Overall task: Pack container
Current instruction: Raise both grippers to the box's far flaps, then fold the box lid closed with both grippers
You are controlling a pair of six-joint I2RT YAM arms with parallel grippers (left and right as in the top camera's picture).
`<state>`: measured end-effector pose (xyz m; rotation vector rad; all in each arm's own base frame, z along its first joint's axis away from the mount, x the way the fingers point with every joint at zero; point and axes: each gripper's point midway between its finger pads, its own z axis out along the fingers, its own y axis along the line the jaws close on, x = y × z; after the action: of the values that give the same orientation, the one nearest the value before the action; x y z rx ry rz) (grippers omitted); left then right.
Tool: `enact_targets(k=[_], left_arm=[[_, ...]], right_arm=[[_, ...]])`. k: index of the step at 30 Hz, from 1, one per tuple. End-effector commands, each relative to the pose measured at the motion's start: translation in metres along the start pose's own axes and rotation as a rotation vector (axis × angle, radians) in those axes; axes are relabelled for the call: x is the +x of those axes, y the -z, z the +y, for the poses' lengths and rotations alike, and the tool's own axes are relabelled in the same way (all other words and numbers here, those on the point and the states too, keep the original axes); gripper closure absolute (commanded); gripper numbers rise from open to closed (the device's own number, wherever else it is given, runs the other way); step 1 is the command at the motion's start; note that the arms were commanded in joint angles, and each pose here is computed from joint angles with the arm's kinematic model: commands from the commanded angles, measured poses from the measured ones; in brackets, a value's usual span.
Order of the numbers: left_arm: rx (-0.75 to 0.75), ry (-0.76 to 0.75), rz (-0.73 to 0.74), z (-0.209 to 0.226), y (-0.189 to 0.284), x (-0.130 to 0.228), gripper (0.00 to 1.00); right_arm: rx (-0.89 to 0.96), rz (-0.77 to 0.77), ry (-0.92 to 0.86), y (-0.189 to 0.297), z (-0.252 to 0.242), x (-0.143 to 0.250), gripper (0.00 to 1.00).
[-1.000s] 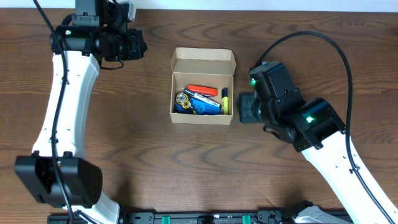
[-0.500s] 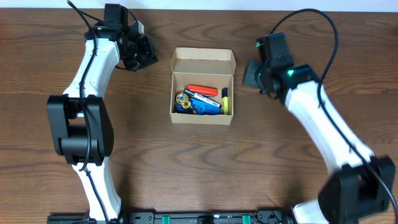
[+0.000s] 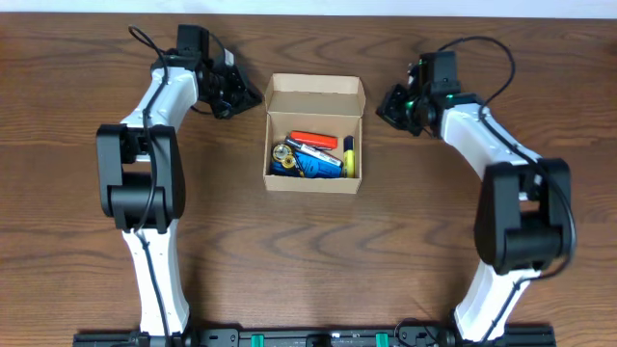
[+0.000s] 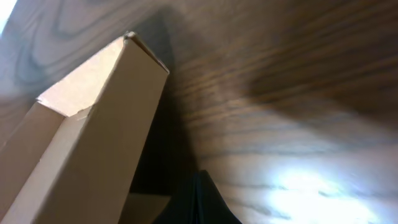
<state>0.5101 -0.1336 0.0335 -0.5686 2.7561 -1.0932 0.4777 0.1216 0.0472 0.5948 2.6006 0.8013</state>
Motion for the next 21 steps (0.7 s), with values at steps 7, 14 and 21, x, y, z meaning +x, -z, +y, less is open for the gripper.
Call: enact_targets(k=[7, 14, 21], left_arm=[[0.140, 0.007, 0.046, -0.027, -0.002, 0.005, 0.94], [0.162, -0.009, 0.065, -0.034, -0.005, 0.010, 0.94], [0.216, -0.060, 0.087, -0.044, 0.000, 0.014, 0.94]], right_arm=[[-0.164, 0.083, -0.080, -0.031, 0.028, 0.016, 0.98], [-0.206, 0.093, -0.077, -0.034, 0.047, 0.024, 0.99], [-0.229, 0.107, -0.077, -0.033, 0.050, 0.025, 0.98]])
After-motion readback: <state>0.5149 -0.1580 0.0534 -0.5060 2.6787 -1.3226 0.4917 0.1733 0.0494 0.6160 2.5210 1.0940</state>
